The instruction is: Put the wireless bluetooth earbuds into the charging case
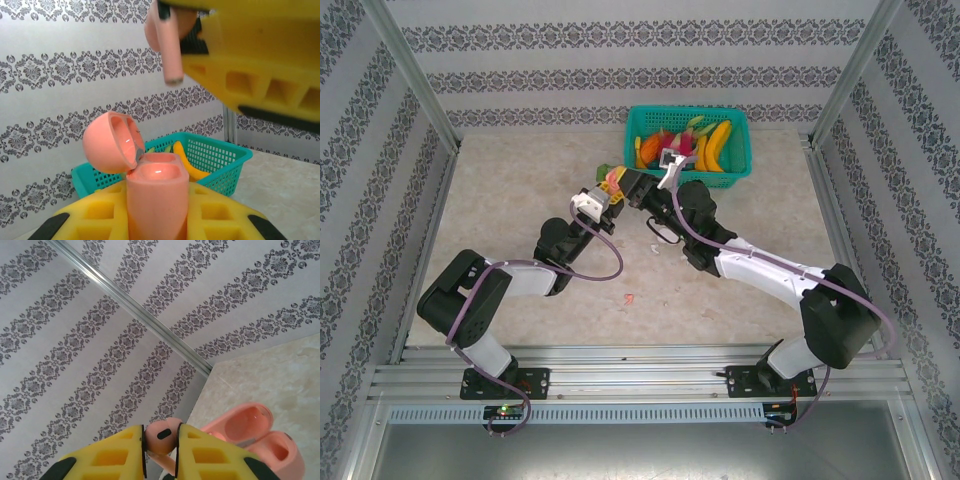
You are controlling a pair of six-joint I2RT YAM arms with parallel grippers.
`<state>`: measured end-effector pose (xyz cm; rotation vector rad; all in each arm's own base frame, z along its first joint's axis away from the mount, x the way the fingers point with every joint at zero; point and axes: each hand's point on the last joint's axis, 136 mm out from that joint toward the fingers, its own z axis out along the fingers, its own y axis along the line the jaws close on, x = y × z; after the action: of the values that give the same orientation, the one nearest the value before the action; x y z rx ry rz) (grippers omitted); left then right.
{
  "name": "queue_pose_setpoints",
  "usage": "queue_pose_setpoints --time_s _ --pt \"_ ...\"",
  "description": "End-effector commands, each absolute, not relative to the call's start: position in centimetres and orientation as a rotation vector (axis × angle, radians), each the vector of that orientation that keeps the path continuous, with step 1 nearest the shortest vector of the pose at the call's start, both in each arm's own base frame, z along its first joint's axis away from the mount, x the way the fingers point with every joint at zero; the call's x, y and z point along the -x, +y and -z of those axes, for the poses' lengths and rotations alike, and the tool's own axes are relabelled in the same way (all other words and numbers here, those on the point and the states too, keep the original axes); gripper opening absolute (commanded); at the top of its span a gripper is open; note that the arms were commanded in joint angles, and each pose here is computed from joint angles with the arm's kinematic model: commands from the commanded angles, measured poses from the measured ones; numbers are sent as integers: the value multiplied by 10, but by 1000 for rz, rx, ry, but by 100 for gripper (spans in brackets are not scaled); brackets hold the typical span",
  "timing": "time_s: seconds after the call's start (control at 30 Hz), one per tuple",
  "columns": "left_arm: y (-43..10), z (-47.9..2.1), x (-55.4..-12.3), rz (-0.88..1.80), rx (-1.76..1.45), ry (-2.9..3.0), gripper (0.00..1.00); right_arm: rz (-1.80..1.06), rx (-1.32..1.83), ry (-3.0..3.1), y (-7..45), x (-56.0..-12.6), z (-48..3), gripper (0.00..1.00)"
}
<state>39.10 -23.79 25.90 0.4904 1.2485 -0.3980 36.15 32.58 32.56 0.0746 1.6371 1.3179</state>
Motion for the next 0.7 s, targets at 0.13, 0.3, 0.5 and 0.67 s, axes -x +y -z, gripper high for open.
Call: queue_pose_setpoints --time_s 0.13,0.3,0.5,0.67 --pt "-244 -294 -381 453 -474 1130 0 -1324 -45 1601 329 -357 -321 18" --pt "-245 -296 -382 455 -476 1129 0 -1330 -53 1614 331 -358 -314 18" --pt "-246 -299 -381 460 -483 1124 0 -1339 -53 1624 334 -360 -309 17" --pt "-246 -300 -379 464 -490 1122 0 -1338 -51 1628 336 -363 -307 17"
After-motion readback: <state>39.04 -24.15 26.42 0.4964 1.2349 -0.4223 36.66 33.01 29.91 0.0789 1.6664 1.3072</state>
